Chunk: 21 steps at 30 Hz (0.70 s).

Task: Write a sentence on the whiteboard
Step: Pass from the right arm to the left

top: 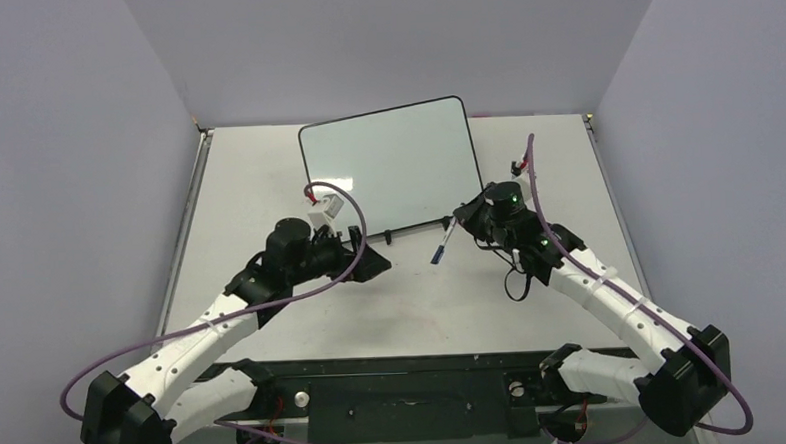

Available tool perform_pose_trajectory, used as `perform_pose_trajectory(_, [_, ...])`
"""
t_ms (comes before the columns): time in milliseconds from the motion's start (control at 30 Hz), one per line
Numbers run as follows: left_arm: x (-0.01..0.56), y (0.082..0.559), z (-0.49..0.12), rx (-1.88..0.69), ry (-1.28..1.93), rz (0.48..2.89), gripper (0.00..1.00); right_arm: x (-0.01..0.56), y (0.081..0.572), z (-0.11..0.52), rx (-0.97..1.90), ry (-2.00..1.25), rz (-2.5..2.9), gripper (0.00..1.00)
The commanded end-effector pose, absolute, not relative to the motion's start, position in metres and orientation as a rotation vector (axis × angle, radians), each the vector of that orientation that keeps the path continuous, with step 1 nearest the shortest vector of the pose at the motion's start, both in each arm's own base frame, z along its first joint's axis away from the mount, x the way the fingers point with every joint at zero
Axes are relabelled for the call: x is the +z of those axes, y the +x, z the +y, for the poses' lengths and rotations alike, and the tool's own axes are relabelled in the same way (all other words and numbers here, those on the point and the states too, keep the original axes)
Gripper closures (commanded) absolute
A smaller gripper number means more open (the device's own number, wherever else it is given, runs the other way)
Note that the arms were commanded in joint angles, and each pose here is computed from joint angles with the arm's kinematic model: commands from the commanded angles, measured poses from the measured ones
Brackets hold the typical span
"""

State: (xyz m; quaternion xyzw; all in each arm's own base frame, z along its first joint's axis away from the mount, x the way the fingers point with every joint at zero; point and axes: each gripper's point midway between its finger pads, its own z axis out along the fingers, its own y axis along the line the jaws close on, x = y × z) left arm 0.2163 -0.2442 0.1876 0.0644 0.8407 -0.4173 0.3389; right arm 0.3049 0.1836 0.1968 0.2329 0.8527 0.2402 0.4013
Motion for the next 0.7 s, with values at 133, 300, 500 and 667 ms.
perform_pose_trajectory(133, [0.254,0.233,-0.313,-1.311,0.175,1.811,0.22,0.240,0.306,0.189,0.894,0.800,1.915,1.00])
perform_pose_trajectory(300, [0.267,0.239,-0.333,-1.331,0.174,1.734,0.25,0.266,0.302,0.182,0.977,0.857,1.808,1.00])
perform_pose_trajectory(500, [0.275,0.243,-0.348,-1.385,0.177,1.679,0.27,0.279,0.298,0.173,1.003,0.892,1.749,1.00])
perform_pose_trajectory(667, [0.284,0.238,-0.360,-1.451,0.190,1.627,0.27,0.280,0.297,0.173,1.009,0.896,1.746,1.00])
